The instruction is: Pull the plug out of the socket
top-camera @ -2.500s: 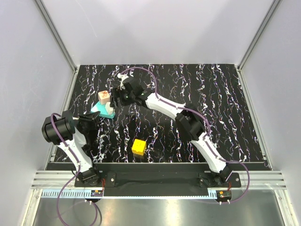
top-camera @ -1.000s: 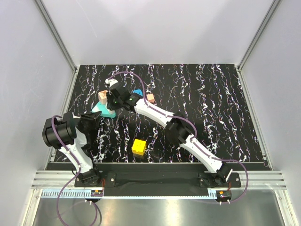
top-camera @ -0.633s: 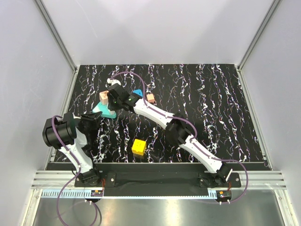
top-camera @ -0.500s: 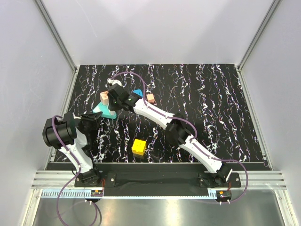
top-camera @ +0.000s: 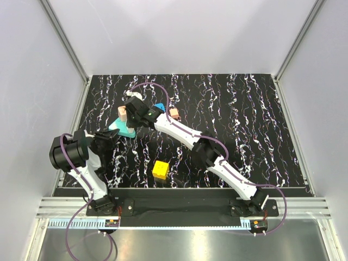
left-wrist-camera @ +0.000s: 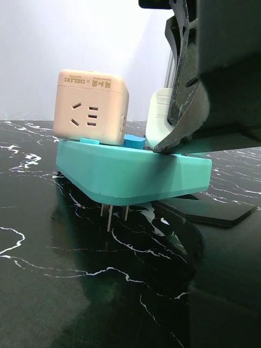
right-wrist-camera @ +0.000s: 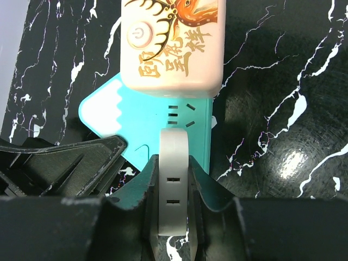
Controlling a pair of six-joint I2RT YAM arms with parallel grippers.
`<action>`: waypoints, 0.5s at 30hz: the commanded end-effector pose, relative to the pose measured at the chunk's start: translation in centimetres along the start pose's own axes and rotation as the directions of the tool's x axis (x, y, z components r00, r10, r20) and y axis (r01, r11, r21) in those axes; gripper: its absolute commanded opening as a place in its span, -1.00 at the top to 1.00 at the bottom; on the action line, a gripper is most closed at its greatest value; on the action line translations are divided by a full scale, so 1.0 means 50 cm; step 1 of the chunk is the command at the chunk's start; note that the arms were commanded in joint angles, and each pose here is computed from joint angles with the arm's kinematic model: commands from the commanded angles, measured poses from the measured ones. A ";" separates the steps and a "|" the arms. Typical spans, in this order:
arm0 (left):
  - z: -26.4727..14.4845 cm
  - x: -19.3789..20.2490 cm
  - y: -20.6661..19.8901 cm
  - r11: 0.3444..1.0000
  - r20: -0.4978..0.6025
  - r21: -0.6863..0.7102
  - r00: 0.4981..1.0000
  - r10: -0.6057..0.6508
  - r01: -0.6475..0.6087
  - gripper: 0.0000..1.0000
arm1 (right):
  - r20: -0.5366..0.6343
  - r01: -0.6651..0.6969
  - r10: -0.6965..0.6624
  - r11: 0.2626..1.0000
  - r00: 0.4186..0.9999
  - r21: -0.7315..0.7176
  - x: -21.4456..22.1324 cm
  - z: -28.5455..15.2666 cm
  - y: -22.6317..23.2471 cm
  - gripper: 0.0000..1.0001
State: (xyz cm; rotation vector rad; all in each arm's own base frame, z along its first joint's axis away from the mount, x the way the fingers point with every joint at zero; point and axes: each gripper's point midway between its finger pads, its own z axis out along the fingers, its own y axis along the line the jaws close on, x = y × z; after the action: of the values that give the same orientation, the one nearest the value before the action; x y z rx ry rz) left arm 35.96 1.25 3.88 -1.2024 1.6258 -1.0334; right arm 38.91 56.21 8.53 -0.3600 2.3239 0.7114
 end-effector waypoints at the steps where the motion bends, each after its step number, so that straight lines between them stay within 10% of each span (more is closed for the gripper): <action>1: -0.002 -0.041 0.024 0.998 0.102 -0.052 0.994 0.049 -0.044 1.00 | 0.234 -0.032 0.041 0.999 0.971 -0.041 -0.208 -0.154 0.052 1.00; 15: 0.000 -0.042 0.024 0.997 0.100 -0.057 0.994 0.052 -0.047 1.00 | 0.332 0.002 0.006 1.000 0.943 -0.025 -0.282 -0.231 0.063 1.00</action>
State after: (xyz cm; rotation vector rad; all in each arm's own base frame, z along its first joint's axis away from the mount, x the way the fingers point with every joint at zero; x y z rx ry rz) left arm 35.93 0.91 4.15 -1.1921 1.6298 -1.0525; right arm 38.80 55.79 9.15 -0.3539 2.3266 0.6856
